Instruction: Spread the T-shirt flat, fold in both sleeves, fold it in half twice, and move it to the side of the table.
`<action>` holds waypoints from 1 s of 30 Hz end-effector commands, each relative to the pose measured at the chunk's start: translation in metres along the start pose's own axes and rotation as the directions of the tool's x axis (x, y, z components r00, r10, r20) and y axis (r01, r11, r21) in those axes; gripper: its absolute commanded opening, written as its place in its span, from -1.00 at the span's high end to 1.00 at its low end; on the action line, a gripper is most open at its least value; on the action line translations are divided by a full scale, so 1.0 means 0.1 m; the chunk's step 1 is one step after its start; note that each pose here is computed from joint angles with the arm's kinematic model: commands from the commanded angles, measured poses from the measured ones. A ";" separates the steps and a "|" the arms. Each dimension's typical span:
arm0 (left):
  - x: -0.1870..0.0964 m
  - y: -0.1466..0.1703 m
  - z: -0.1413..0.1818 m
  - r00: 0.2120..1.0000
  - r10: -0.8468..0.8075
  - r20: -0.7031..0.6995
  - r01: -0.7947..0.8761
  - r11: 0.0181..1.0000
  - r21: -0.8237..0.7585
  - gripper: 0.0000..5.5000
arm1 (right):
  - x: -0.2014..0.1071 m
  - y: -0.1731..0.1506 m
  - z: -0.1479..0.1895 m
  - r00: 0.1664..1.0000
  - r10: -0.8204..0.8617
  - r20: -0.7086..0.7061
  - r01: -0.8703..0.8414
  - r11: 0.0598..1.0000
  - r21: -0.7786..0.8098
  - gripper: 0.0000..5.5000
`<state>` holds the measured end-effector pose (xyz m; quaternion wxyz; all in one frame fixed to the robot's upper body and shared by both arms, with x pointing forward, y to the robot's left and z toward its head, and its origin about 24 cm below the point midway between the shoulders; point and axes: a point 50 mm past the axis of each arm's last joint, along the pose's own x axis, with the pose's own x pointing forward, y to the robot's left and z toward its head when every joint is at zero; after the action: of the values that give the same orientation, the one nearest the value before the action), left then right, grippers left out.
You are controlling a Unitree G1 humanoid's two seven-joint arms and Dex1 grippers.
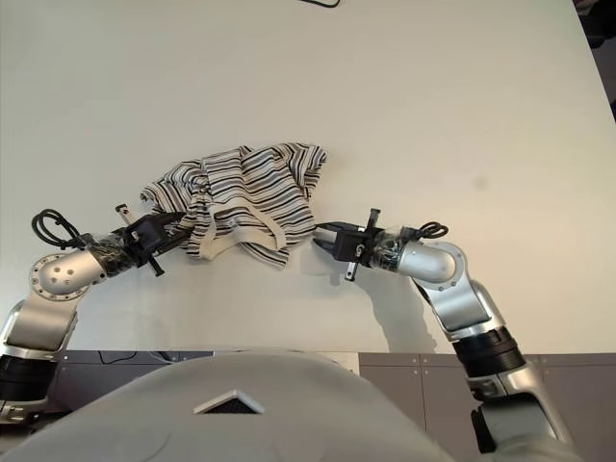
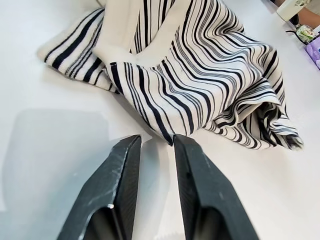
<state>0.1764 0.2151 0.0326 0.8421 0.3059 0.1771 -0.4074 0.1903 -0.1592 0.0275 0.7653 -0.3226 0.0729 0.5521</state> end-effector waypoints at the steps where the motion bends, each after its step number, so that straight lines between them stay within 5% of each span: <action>1: 0.02 0.00 0.01 1.000 -0.014 -0.011 0.014 1.000 0.014 0.54 | 0.03 -0.03 -0.01 1.000 -0.018 -0.009 0.018 1.000 -0.011 0.57; 14: 0.05 0.00 0.04 1.000 -0.018 0.005 0.018 1.000 0.019 0.54 | 0.18 -0.18 0.03 0.997 -0.072 0.040 0.074 0.996 -0.042 0.57; 20: 0.06 0.13 0.18 0.993 0.062 0.099 -0.062 0.998 -0.005 0.54 | 0.19 -0.18 0.04 0.995 -0.080 0.061 0.081 0.997 -0.004 0.93; 30: -0.24 0.43 0.18 0.983 0.144 0.116 -0.154 0.984 0.085 0.54 | -0.01 -0.37 0.06 0.983 -0.166 0.074 0.163 0.985 0.050 0.95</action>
<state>0.2038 0.2355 0.0761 0.8806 0.3145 0.0823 -0.3447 0.2178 -0.1554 0.0353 0.8083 -0.2988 0.0316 0.5063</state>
